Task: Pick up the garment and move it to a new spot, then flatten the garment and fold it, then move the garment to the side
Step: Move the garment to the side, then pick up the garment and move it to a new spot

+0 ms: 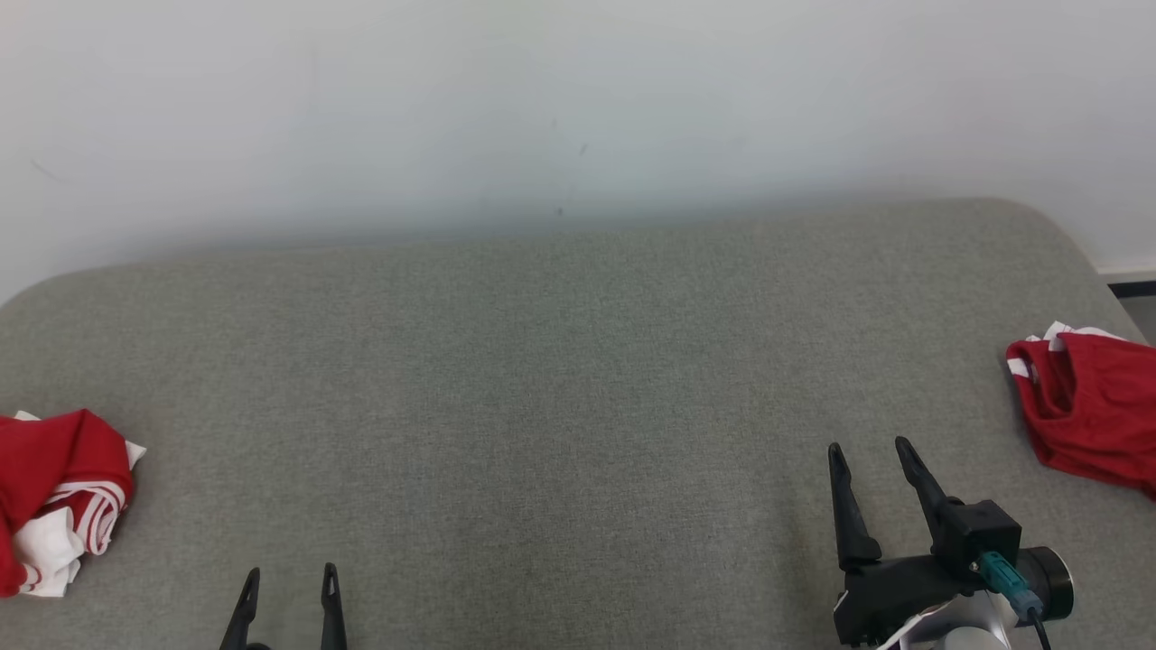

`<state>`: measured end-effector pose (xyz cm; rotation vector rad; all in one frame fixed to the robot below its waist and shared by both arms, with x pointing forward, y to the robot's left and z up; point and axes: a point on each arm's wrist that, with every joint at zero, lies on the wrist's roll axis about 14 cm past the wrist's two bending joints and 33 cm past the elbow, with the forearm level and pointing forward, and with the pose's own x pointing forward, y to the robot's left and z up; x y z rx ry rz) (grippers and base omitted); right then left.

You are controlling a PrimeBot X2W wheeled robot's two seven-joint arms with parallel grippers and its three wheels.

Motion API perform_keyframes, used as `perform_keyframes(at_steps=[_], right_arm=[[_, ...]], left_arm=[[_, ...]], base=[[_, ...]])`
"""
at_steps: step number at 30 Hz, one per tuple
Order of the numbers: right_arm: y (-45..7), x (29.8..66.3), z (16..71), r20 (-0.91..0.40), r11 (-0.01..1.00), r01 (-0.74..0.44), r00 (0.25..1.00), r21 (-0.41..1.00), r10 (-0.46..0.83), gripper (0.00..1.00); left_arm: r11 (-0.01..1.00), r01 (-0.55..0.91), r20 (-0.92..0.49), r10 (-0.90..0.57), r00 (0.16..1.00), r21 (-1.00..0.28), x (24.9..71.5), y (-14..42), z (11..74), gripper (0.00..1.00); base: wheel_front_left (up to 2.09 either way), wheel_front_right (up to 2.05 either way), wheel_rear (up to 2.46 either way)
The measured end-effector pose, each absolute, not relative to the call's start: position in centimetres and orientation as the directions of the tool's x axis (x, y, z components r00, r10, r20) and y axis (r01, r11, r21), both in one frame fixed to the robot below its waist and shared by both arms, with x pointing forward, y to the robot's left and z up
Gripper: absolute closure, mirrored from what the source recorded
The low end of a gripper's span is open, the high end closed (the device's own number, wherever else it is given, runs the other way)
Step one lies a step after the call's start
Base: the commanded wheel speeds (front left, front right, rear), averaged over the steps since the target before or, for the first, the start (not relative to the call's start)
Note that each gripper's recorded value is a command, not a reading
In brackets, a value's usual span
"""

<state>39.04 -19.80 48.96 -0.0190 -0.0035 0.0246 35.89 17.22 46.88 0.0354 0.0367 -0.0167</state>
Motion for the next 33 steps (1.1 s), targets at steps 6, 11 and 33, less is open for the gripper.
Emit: perform_keyframes(at_steps=[6, 11, 33], right_arm=[[-19.1, 38.7, 49.6, 0.023, 0.999, -0.042, 0.999, -0.011, 0.042, 0.00], [-18.4, 38.4, 49.7, 0.028, 0.998, -0.058, 0.998, 0.005, 0.058, 0.00], [-16.6, 38.8, 48.5, -0.005, 0.994, -0.109, 0.994, 0.027, 0.109, 0.00]], left_arm=[[0.999, -0.021, -0.028, 0.022, 0.999, 0.033, 34.8, 18.5, 47.2, 0.00], [0.999, -0.038, -0.017, 0.039, 0.999, 0.034, 34.5, 19.1, 47.5, 0.00], [0.997, -0.067, -0.038, 0.068, 0.997, 0.030, 33.8, 20.1, 46.8, 0.00]], base=[[0.00, 0.00, 0.00], [0.00, 0.00, 0.00], [0.00, 0.00, 0.00]])
